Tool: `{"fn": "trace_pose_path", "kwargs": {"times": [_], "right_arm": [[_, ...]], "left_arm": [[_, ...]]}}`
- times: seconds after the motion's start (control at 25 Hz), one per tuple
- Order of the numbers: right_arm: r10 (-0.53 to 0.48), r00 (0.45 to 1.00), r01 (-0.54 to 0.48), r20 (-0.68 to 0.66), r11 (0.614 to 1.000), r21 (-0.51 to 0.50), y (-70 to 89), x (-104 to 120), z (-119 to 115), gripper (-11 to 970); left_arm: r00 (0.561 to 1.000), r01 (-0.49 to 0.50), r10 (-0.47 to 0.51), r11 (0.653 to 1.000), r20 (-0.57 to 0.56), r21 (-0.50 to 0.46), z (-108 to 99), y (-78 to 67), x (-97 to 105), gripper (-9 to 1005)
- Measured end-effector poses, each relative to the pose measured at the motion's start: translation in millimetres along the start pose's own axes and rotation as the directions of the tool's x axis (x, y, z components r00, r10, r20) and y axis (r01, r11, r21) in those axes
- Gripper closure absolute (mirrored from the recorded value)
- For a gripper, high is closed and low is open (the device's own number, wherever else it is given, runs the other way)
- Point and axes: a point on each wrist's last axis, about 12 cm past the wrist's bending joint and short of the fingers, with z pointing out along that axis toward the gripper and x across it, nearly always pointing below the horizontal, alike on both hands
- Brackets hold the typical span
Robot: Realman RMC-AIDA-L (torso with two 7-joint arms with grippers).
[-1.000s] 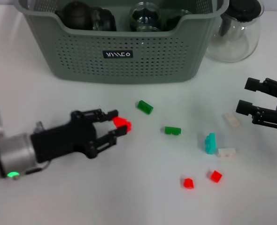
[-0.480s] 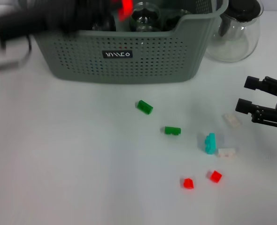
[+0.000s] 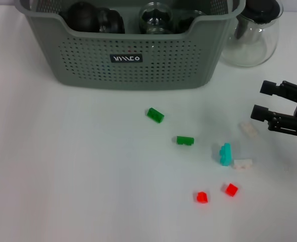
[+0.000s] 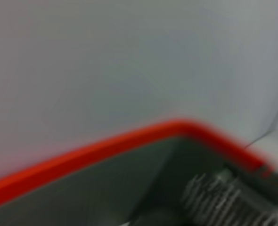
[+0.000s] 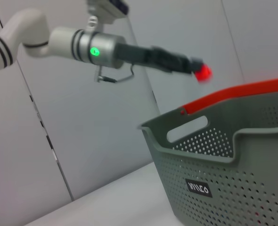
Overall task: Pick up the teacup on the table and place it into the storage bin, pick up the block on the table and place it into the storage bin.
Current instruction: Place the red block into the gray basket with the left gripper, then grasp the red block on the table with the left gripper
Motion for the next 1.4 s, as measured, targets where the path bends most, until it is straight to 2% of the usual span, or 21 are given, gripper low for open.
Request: {"fn": "trace_pose_path", "kwargs": {"times": [0.12, 0.28, 0.48, 0.6, 0.68, 0.76, 0.84, 0.92, 1.0, 1.12, 1.2, 1.24, 1.32, 1.4], "right_arm": [[0.000, 1.000, 0.000, 0.002, 1.000, -0.001, 0.3, 0.1, 1.0, 91], [-0.021, 1.000, 0.021, 0.012, 1.000, -0.004, 1.5, 1.1, 2.9, 91], [-0.073, 0.996, 0.074, 0.047, 0.997, -0.017, 8.1, 5.0, 3.5, 91], [-0.112, 0.986, 0.117, 0.126, 0.993, -0.029, 15.7, 4.7, -1.8, 91], [-0.126, 0.976, 0.133, 0.179, 0.991, -0.025, 19.8, 3.7, -6.4, 91], [-0.131, 0.966, 0.136, 0.225, 0.991, -0.006, 22.2, 2.6, -12.1, 91], [-0.134, 0.956, 0.133, 0.260, 0.991, 0.022, 23.2, 1.9, -17.4, 92], [-0.135, 0.946, 0.124, 0.294, 0.991, 0.056, 23.6, 1.5, -22.2, 92], [-0.135, 0.938, 0.113, 0.319, 0.990, 0.087, 23.2, 1.4, -25.6, 92], [-0.114, 0.936, 0.079, 0.333, 0.990, 0.118, 20.2, 1.5, -27.1, 92], [-0.088, 0.939, 0.047, 0.333, 0.990, 0.131, 16.9, 1.1, -26.7, 92], [-0.073, 0.942, 0.030, 0.328, 0.990, 0.135, 14.7, 0.5, -26.9, 92], [-0.046, 0.950, 0.002, 0.310, 0.990, 0.139, 10.6, -0.9, -27.3, 92], [-0.013, 0.958, -0.027, 0.285, 0.991, 0.134, 6.6, -3.2, -27.6, 92]], "left_arm": [[0.993, -0.036, 0.023, 0.993, -0.114, -0.114, 23.6, -5.4, 6.7, 595], [0.979, -0.096, 0.053, 0.972, -0.198, -0.214, 52.2, -16.9, 19.5, 571], [0.965, -0.139, 0.081, 0.965, -0.248, -0.222, 69.6, -30.7, 27.7, 542], [0.983, -0.096, 0.061, 0.973, -0.171, -0.207, 60.8, -33.1, 22.7, 501], [0.997, -0.043, 0.032, 0.986, -0.070, -0.160, 45.0, -34.7, 20.6, 442], [0.999, 0.002, 0.002, 0.997, 0.041, -0.081, 27.8, -37.3, 19.5, 383], [0.978, 0.026, -0.037, 0.998, 0.204, 0.053, -0.8, -39.3, 25.6, 324], [0.941, 0.006, -0.064, 0.985, 0.331, 0.171, -24.9, -39.9, 40.8, 282], [0.876, -0.085, -0.063, 0.956, 0.479, 0.281, -50.7, -41.6, 64.9, 254], [0.781, -0.204, -0.059, 0.917, 0.621, 0.344, -73.3, -45.1, 106.0, 214], [0.754, -0.254, -0.024, 0.911, 0.656, 0.326, -76.8, -47.3, 130.9, 220], [0.755, -0.275, 0.005, 0.910, 0.656, 0.309, -74.7, -50.1, 146.3, 223], [0.791, -0.309, 0.081, 0.909, 0.607, 0.281, -64.5, -55.9, 178.5, 230], [0.829, -0.319, 0.116, 0.902, 0.547, 0.292, -49.3, -62.6, 208.8, 236]]}}
